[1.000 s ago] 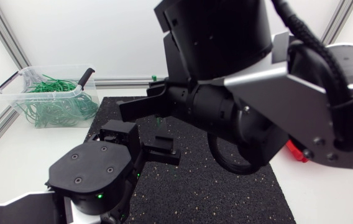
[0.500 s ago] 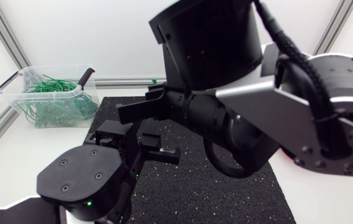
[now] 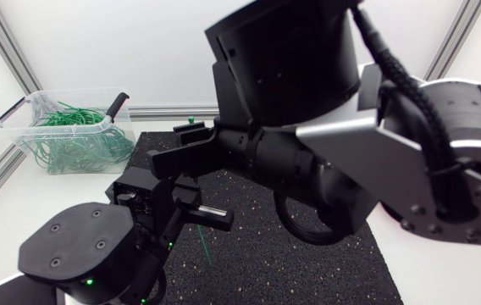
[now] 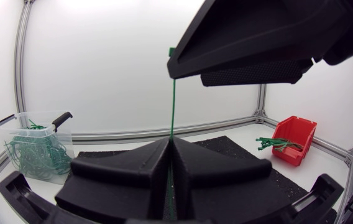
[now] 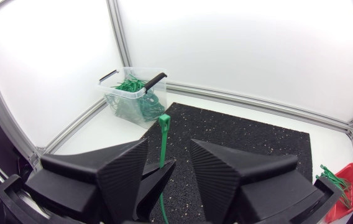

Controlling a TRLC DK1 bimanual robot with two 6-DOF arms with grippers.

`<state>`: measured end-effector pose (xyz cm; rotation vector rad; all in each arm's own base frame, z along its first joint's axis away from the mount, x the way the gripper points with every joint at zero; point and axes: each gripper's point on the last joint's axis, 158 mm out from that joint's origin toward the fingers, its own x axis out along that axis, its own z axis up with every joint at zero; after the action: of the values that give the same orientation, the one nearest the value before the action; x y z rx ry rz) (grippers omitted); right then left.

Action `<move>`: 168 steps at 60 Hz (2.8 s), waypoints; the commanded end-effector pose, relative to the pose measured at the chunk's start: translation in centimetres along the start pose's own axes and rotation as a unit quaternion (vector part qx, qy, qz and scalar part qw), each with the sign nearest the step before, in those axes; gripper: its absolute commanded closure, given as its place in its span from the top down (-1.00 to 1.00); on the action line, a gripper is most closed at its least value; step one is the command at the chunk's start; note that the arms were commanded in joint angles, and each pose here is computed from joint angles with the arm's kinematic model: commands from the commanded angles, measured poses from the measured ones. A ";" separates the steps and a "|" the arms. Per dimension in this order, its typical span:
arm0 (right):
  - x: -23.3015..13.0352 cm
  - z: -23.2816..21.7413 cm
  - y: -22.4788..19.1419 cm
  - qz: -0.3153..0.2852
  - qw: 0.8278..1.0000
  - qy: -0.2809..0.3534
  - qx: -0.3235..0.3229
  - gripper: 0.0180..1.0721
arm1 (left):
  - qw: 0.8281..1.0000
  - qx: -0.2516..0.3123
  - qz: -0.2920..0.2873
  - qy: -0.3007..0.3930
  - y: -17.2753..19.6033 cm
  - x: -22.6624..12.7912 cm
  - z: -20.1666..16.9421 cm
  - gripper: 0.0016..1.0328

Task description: Take a green cable tie from the red box, thread the tail through the head to close it, then place it in the transparent bin on the left.

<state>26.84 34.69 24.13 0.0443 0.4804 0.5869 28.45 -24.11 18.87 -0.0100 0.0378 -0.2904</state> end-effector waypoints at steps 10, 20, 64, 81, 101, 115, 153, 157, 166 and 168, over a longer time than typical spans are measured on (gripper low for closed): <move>-0.9 1.2 -0.9 0.059 0.998 0.005 -0.004 0.60 | 0.997 -0.002 -0.070 -0.011 -0.1 -0.8 0.7 -0.93; -1.0 1.4 -1.8 0.122 0.992 0.028 -0.001 0.60 | 0.992 -0.010 -0.126 0.011 -0.2 -0.6 0.0 -0.93; -2.0 -2.6 -2.1 0.397 0.896 0.102 -0.172 0.69 | 0.929 -0.137 -0.325 0.108 -2.2 -3.2 1.8 -0.93; -1.9 -4.7 1.2 0.446 0.863 0.115 -0.205 0.67 | 0.906 -0.147 -0.375 0.127 -3.4 -5.1 1.5 -0.93; -1.9 -4.3 3.4 0.475 0.848 0.120 -0.203 0.36 | 0.898 -0.138 -0.394 0.137 -3.8 -5.8 0.6 -0.93; -1.7 -4.3 3.8 0.481 0.845 0.123 -0.200 -0.27 | 0.896 -0.135 -0.398 0.139 -3.8 -6.1 0.5 -0.93; -3.0 -3.5 3.2 0.461 0.860 0.129 -0.178 -0.89 | 0.907 -0.144 -0.371 0.140 -1.4 -6.2 0.9 -0.26; -3.1 -3.6 2.9 0.456 0.863 0.136 -0.171 -0.89 | 0.905 -0.147 -0.374 0.138 -1.1 -6.3 1.1 -0.26; -3.6 -3.7 2.5 0.447 0.869 0.145 -0.157 -0.89 | 0.905 -0.148 -0.376 0.132 -0.9 -6.1 1.8 -0.16; -3.8 -3.7 2.4 0.444 0.870 0.151 -0.152 -0.89 | 0.903 -0.150 -0.380 0.132 -1.0 -6.1 2.0 -0.16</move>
<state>21.66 34.99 23.02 -0.1628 0.6123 1.6161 22.35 -23.31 20.21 -0.2975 0.3739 -1.0531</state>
